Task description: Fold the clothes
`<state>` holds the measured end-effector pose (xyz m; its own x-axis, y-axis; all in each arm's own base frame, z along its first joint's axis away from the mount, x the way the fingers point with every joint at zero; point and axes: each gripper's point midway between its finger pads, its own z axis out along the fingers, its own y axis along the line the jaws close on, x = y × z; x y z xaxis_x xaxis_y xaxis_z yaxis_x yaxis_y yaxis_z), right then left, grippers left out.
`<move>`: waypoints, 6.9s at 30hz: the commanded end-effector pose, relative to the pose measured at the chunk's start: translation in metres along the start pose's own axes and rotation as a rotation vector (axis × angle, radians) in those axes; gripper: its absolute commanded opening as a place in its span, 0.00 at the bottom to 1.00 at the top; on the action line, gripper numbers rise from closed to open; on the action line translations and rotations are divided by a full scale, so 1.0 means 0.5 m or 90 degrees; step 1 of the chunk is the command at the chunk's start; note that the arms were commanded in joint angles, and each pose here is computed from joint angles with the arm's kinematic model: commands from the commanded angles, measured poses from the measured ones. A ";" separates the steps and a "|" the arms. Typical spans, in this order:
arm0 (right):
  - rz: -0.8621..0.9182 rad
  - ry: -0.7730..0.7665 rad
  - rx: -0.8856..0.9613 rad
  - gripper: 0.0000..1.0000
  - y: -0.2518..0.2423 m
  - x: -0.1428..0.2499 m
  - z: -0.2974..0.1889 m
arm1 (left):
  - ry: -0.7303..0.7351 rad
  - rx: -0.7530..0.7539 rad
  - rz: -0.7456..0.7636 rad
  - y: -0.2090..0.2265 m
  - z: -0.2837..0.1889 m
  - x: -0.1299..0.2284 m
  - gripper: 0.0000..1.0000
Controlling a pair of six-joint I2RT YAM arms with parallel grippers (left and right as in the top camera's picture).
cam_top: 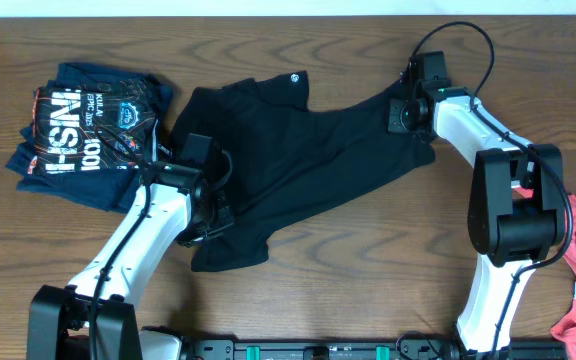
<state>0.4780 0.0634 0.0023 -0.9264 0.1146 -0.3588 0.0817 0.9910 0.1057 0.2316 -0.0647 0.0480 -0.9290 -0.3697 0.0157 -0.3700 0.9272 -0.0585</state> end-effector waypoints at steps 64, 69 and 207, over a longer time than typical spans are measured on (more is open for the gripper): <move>0.068 0.034 0.051 0.01 -0.068 0.022 -0.162 | -0.006 -0.009 0.009 0.005 0.002 -0.002 0.06; 0.076 0.219 0.097 0.14 -0.108 0.183 -0.304 | -0.006 -0.009 0.010 0.005 0.002 -0.002 0.06; 0.203 0.238 -0.050 0.40 -0.171 0.399 -0.123 | -0.152 -0.005 0.055 -0.024 -0.085 -0.111 0.06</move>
<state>0.2770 -0.0257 -0.0048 -0.8971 0.4417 -0.0122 0.4350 0.8877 0.1510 0.2853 -0.0569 0.0835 -0.9435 -0.2603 -0.2050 -0.2569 0.9655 -0.0435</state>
